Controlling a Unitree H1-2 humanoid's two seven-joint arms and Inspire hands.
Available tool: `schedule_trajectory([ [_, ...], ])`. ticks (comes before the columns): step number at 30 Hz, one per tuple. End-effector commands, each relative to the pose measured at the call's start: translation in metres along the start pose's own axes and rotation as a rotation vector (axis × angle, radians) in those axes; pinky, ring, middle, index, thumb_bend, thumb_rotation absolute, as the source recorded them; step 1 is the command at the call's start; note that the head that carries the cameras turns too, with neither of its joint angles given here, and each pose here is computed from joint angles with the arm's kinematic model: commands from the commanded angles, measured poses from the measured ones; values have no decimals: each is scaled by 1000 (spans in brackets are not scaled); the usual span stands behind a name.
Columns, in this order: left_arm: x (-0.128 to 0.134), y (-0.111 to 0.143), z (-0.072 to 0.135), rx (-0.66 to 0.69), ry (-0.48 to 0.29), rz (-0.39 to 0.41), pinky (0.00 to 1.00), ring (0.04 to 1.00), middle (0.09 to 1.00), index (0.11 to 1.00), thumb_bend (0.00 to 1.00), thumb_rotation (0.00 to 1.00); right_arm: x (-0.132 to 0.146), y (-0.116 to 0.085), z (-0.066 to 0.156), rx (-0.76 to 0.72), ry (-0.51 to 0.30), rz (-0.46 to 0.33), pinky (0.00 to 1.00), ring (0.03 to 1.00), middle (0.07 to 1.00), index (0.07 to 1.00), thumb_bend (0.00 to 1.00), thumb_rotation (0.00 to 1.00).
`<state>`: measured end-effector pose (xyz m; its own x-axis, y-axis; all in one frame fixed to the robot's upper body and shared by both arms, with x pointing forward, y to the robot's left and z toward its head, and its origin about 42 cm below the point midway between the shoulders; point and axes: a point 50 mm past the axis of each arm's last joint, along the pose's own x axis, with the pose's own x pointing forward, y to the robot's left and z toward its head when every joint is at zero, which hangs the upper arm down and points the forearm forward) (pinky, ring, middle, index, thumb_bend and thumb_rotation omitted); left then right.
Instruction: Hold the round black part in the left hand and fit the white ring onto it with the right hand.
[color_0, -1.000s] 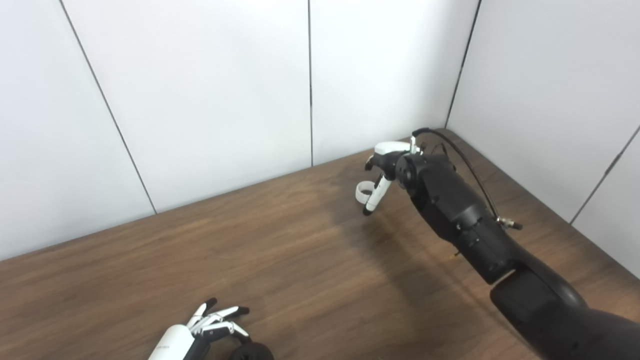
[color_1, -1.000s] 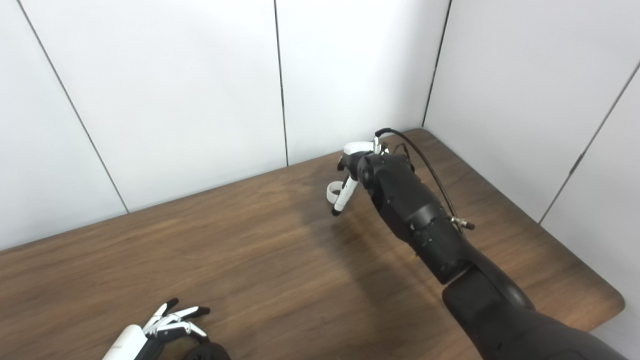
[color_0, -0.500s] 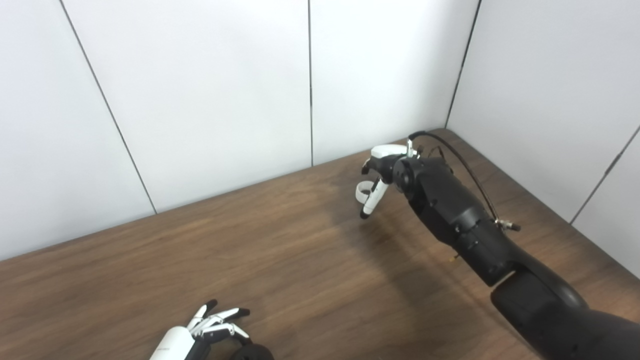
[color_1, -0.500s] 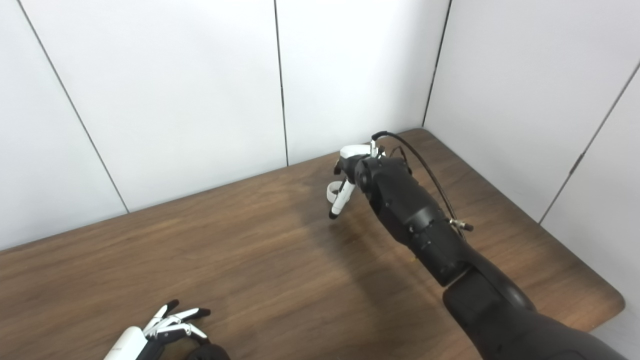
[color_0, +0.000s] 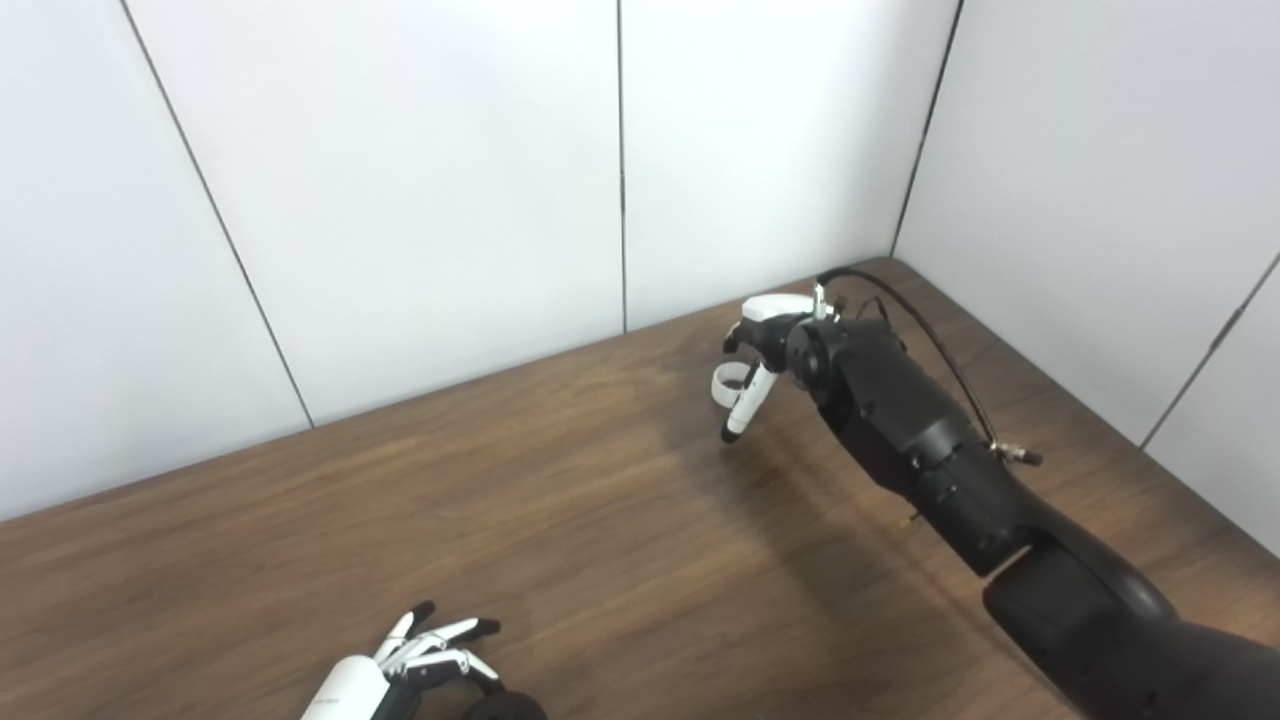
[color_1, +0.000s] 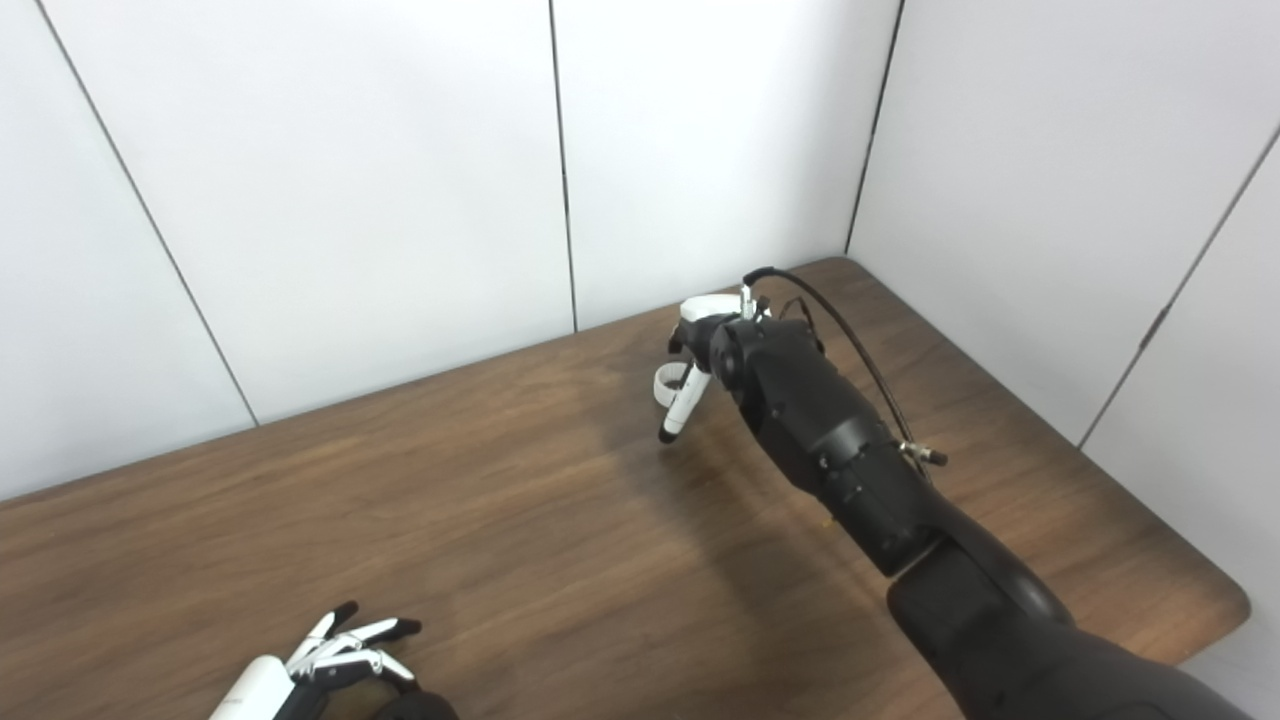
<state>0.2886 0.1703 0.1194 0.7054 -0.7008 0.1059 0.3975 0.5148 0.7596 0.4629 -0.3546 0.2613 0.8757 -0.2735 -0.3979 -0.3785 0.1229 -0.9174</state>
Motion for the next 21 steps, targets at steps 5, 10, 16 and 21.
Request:
schedule_trajectory([
  [5, -3, 3, 3, 2, -15, 8, 1000, 828, 844, 478, 513, 45, -6, -32, -3, -1, 3, -94, 1000, 1000, 1000, 876, 898, 349],
  [10, -3, 3, 3, -1, -15, 7, 1000, 830, 845, 477, 513, 45, -6, -33, -4, 1, 7, -96, 1000, 1000, 1000, 873, 894, 344],
  [16, -3, 3, 3, -3, -12, 7, 1000, 829, 844, 477, 513, 46, -7, -34, -5, -6, 7, -96, 1000, 1000, 1000, 874, 875, 343],
  [21, -4, 3, 4, -2, -9, 5, 1000, 831, 845, 477, 513, 46, -7, -34, -5, -10, 6, -97, 1000, 1000, 1000, 875, 871, 339],
])
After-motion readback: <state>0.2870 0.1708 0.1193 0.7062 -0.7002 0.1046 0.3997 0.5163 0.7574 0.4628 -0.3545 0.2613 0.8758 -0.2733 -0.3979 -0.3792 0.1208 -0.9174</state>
